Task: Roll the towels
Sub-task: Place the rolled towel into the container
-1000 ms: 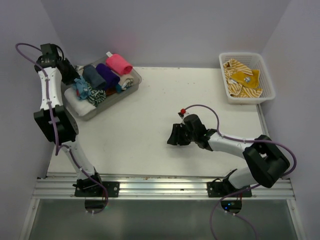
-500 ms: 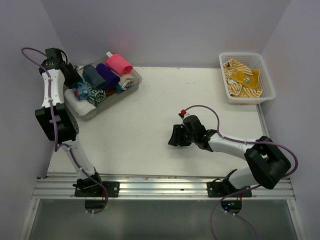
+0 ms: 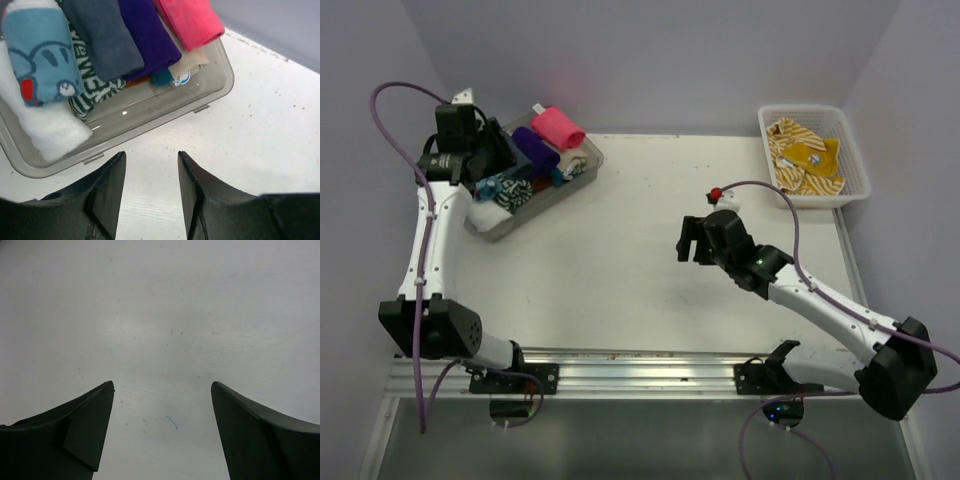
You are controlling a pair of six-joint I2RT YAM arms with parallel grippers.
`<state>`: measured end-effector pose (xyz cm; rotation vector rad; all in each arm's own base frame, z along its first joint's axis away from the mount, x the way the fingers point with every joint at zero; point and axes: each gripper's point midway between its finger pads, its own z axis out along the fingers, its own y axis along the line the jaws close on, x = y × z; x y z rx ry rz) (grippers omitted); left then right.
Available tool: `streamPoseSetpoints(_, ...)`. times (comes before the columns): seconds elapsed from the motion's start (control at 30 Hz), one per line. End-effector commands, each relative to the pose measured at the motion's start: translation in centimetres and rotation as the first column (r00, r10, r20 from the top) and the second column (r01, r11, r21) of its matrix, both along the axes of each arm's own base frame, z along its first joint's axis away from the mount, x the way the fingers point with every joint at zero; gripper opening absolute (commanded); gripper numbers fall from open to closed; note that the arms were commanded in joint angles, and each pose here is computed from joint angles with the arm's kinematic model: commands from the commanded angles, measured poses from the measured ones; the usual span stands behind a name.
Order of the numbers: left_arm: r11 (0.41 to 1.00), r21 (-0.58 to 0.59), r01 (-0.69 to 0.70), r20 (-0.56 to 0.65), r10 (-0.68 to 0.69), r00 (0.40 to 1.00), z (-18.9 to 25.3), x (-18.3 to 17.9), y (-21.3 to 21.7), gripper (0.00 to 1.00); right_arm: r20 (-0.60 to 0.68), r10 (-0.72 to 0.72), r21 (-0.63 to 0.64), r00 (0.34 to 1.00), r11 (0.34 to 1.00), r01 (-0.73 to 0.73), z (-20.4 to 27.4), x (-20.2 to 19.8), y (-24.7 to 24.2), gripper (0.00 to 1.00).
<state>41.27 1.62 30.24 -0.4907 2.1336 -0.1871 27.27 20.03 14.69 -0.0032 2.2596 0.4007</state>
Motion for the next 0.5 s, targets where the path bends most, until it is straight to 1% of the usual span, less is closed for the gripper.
streamPoseSetpoints(0.0,0.996,0.084,0.003,-0.019,-0.001,1.0,-2.7,-2.1,-1.7,0.5,0.131,-0.183,-0.174,0.974,0.963,0.205,3.9,0.7,-6.0,0.84)
streamPoseSetpoints(0.03,0.995,0.1,0.017,-0.016,-0.016,1.0,-2.9,-2.7,-2.5,0.51,0.172,-0.224,-0.186,0.959,0.949,0.255,5.3,1.0,-7.0,0.86)
streamPoseSetpoints(0.07,0.993,0.109,0.049,-0.017,-0.047,0.999,-3.2,-3.3,-3.9,0.52,0.182,-0.236,-0.218,0.954,0.937,0.274,5.7,0.8,-7.9,0.87)
streamPoseSetpoints(0.1,0.992,0.11,0.06,-0.012,-0.059,0.998,-3.6,-4.1,-4.3,0.53,0.209,-0.25,-0.205,0.945,0.934,0.292,7.0,0.7,-8.4,0.87)
streamPoseSetpoints(0.17,0.992,0.095,0.088,0.0,-0.089,0.996,-3.9,-4.9,-5.1,0.54,0.235,-0.285,-0.226,0.929,0.914,0.337,8.0,0.3,-9.8,0.87)
streamPoseSetpoints(0.23,0.99,0.07,0.126,0.021,-0.128,0.992,-4.4,-5.8,-5.9,0.58,0.265,-0.315,-0.208,0.911,0.904,0.373,9.2,-0.2,-10.9,0.87)
streamPoseSetpoints(0.3,0.983,0.038,0.177,0.039,-0.178,0.983,-5.3,-6.6,-7.0,0.63,0.277,-0.336,-0.197,0.9,0.897,0.396,9.4,-0.6,-11.5,0.88)
streamPoseSetpoints(0.47,0.967,-0.009,0.255,0.008,-0.255,0.967,-7.9,-7.6,-9.1,0.7,0.297,-0.38,-0.13,0.876,0.893,0.431,9.8,-1.8,-12.8,0.87)
